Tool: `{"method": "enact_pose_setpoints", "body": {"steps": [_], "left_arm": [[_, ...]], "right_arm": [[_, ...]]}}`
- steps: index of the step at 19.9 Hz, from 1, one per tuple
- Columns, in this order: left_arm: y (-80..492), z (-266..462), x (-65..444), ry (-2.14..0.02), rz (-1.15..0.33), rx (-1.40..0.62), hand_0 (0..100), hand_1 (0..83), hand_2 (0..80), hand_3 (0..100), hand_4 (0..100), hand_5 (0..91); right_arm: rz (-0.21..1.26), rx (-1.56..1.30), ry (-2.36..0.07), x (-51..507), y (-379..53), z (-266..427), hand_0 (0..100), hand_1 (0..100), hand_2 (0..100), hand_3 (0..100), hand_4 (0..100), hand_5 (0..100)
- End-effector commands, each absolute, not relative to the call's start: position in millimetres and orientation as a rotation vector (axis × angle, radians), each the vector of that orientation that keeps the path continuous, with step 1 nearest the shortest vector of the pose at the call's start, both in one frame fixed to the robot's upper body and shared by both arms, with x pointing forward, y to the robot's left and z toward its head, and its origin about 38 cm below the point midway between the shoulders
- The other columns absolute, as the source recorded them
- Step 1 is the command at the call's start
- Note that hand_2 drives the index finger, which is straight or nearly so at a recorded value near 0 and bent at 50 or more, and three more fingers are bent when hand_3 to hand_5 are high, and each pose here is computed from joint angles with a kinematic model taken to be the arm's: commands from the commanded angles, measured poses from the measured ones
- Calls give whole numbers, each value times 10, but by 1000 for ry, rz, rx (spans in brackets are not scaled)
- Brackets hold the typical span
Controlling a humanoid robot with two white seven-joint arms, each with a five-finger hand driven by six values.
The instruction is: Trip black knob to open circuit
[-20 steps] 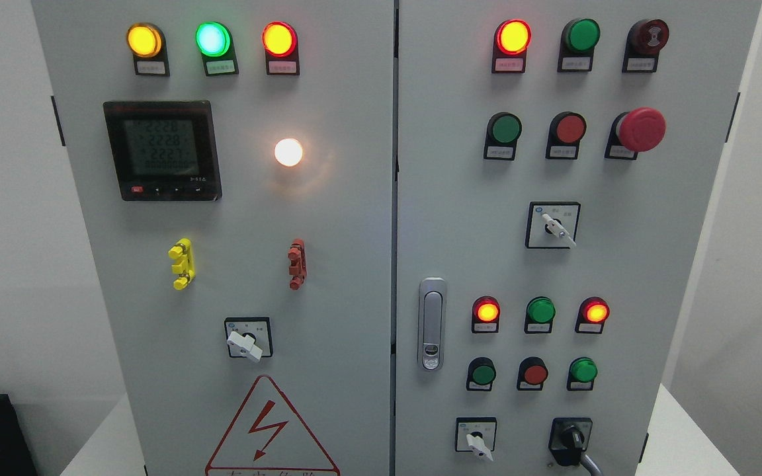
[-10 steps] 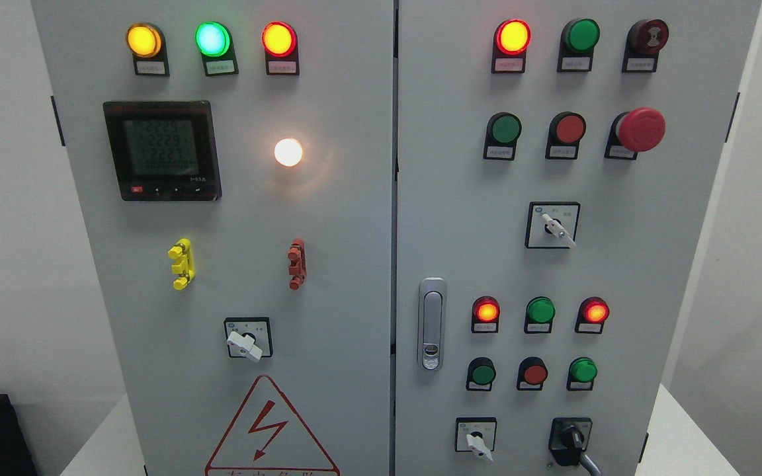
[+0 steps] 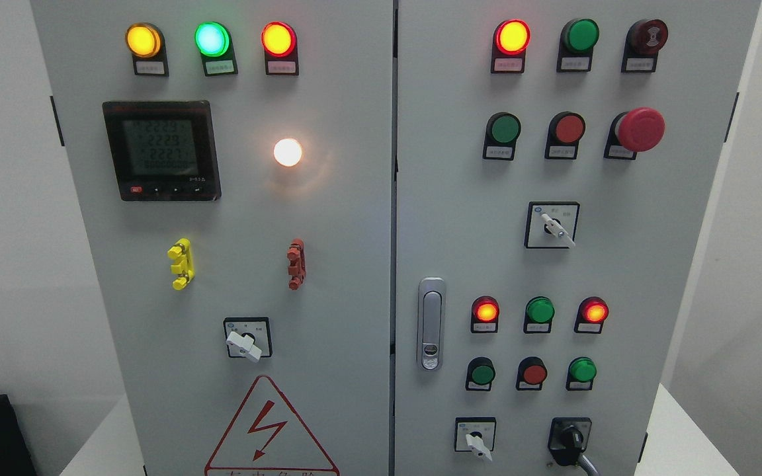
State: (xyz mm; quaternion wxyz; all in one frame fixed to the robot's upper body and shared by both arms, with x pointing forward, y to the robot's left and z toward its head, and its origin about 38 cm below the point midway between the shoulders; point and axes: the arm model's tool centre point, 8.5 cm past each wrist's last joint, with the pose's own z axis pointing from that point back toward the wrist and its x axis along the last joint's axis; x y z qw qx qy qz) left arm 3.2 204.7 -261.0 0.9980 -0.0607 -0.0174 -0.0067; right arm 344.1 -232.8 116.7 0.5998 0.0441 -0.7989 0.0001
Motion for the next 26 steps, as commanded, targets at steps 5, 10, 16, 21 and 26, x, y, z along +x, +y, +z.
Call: {"method": "enact_pose_setpoints", "body": {"steps": [5,10,16,21,26], "left_arm": [[2052,-2617,120,-61,-15,-120,120,389,0,0,0,0],[2052,-2617,120,-61,-15,-120,120,389,0,0,0,0],[2052,-2617,118,-59,-15,-120,120,389,0,0,0,0],[2052,-2617,118,-59,-15,-120,120,389,0,0,0,0],[2052,-2617,120,-61,-15,-120,120,389,0,0,0,0]], "right_arm": [[21,123,-1844,3444,-2250,1146,0,27,19,1000,983,967],[21,123,-1849,3452,-2249,1161,0,26,19,1000,983,966],[10,127,-1852,3465,-2232,1172,0,26,19,1000,984,965],[7,131,-1852,3460,-2216,1171,0,26,20,1000,983,965],[7,135,-1851,3460,-2205,1165,0,25,20,1000,983,965]]}}
